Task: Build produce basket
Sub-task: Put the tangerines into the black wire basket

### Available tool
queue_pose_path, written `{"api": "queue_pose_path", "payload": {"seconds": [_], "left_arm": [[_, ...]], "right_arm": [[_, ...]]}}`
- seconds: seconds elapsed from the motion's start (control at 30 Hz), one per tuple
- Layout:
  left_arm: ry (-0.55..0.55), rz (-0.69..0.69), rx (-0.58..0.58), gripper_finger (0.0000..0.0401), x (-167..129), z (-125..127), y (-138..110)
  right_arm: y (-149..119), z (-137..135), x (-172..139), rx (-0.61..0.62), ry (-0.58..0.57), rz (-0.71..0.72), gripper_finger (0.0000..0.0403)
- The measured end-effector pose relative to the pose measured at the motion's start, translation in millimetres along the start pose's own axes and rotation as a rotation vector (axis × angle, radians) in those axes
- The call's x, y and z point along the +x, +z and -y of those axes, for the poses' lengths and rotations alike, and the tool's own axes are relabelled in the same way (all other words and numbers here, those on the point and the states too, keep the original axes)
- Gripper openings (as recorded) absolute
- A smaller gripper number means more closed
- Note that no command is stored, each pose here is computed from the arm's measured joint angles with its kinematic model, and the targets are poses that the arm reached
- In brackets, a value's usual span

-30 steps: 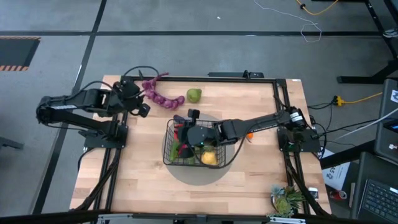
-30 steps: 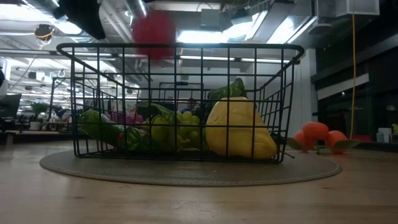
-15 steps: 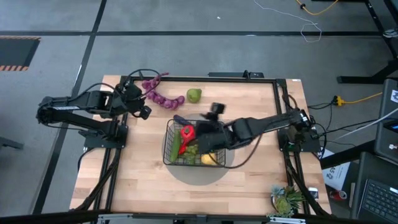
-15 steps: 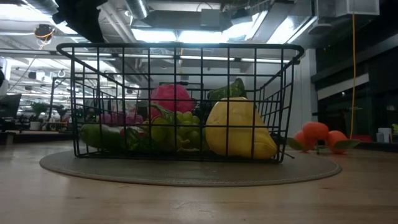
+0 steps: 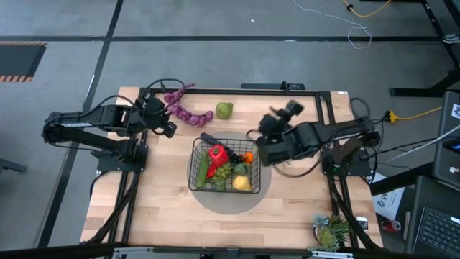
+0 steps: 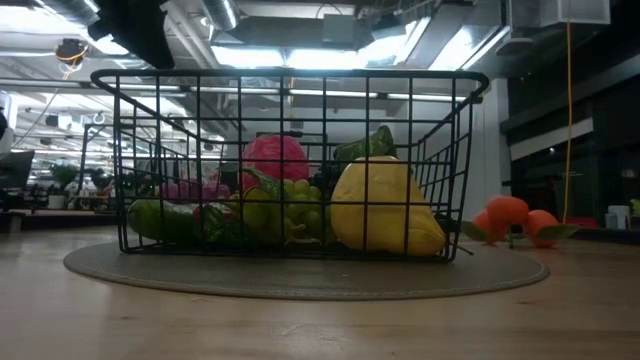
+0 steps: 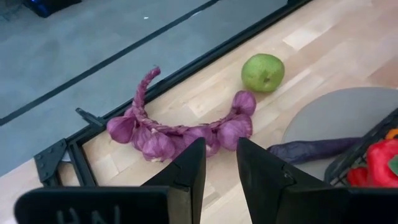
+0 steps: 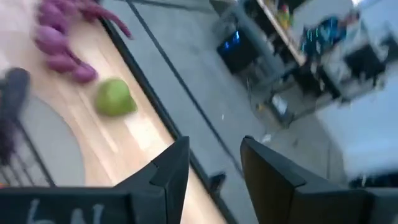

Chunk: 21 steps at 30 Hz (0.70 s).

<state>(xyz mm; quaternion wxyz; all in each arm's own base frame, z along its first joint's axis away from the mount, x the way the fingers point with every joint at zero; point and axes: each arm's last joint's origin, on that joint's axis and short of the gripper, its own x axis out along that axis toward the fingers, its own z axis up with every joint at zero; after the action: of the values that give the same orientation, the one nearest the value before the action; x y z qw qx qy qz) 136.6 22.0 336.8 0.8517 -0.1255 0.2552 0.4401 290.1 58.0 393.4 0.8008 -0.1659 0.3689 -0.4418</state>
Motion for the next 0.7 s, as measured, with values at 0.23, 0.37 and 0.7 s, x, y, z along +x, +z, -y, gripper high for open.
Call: {"api": "queue_pose_path", "payload": {"seconds": [0.23,0.37,0.7], "left_arm": [[-0.007,0.007,-0.009,0.0085,-0.1,0.6,0.9],[-0.008,0.008,-0.028,0.0085,-0.1,0.7,1.1],[-0.008,0.008,-0.035,0.0085,-0.1,0.7,1.0]], "right_arm": [[-76.1,7.7,18.8,0.377,0.080,-0.246,0.0147],[-119.7,-31.9,33.1,0.572,0.162,-0.323,0.0147],[-190.3,-110.3,55.2,0.809,0.495,-0.287,0.0147]]}}
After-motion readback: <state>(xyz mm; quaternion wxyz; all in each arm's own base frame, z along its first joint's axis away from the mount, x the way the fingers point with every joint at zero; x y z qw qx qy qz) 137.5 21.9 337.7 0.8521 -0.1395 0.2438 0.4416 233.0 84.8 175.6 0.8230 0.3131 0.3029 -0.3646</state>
